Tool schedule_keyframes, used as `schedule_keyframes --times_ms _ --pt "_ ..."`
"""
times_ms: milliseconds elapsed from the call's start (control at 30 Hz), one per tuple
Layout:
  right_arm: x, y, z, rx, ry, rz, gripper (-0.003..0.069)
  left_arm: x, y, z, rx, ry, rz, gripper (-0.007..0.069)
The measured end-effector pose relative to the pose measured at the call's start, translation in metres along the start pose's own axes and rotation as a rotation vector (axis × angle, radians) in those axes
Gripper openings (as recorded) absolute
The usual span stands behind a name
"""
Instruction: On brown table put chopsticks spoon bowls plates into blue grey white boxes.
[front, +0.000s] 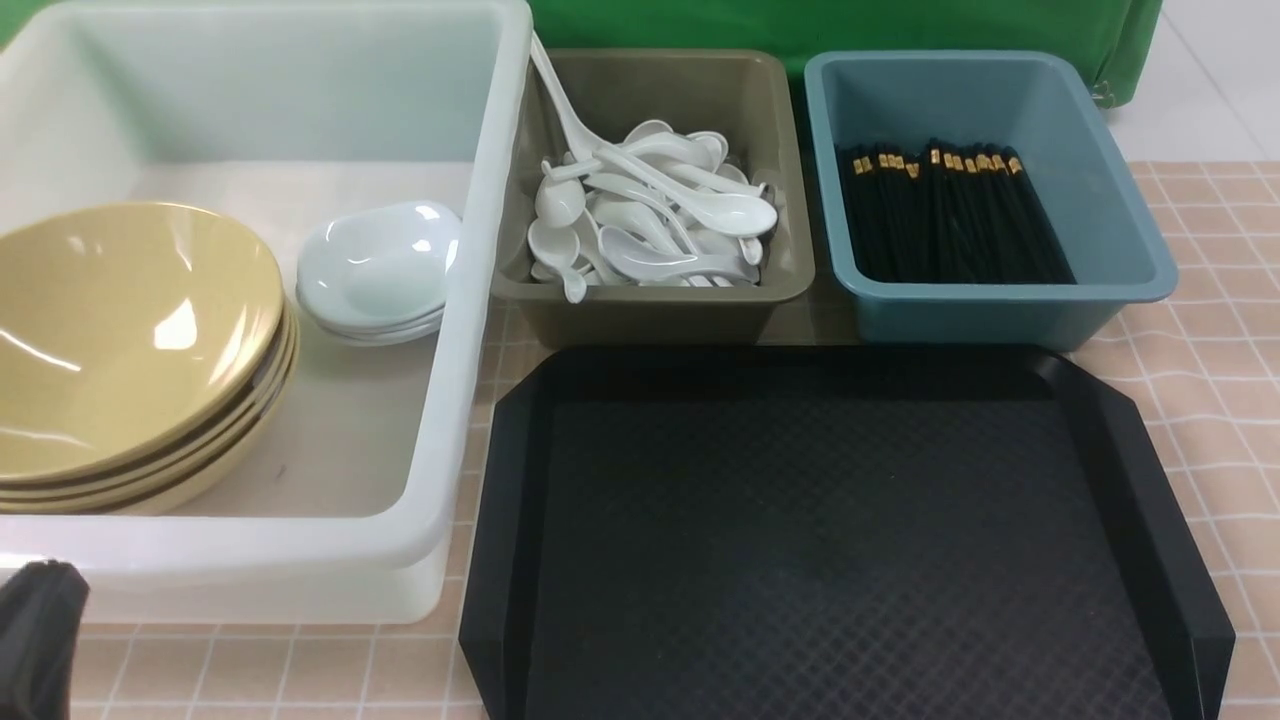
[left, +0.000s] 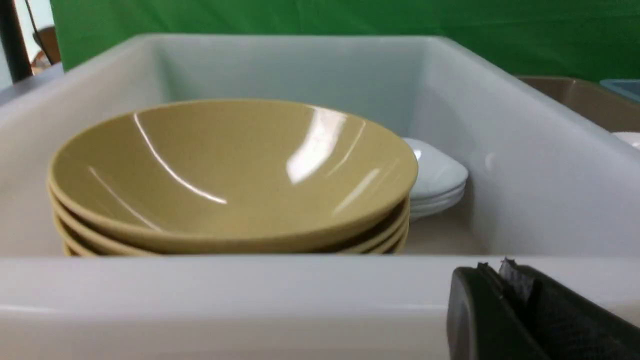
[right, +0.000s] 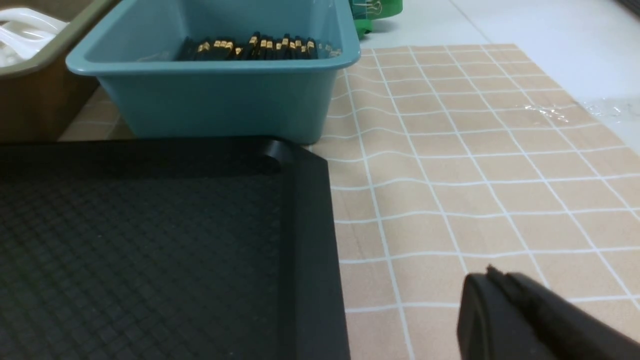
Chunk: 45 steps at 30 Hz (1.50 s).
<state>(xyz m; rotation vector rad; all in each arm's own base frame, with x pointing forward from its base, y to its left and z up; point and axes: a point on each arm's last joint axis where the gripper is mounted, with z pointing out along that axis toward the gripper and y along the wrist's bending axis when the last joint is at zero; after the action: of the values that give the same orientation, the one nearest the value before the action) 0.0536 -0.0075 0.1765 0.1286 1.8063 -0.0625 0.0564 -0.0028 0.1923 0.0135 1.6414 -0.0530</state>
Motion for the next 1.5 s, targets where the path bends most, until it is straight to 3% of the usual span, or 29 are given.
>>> schedule_keyframes --times_ms 233,567,1500 --pt "0.0 0.0 0.0 0.0 0.0 0.0 0.0048 0.015 -0.001 -0.001 0.006 0.164 -0.011 0.0004" --pt "0.0 0.0 0.0 0.0 0.0 0.0 0.0048 0.015 0.002 -0.001 -0.038 0.164 -0.015 0.0004" --pt "0.0 0.0 0.0 0.0 0.0 0.0 0.0053 0.015 0.002 -0.001 -0.038 0.164 -0.016 0.0004"
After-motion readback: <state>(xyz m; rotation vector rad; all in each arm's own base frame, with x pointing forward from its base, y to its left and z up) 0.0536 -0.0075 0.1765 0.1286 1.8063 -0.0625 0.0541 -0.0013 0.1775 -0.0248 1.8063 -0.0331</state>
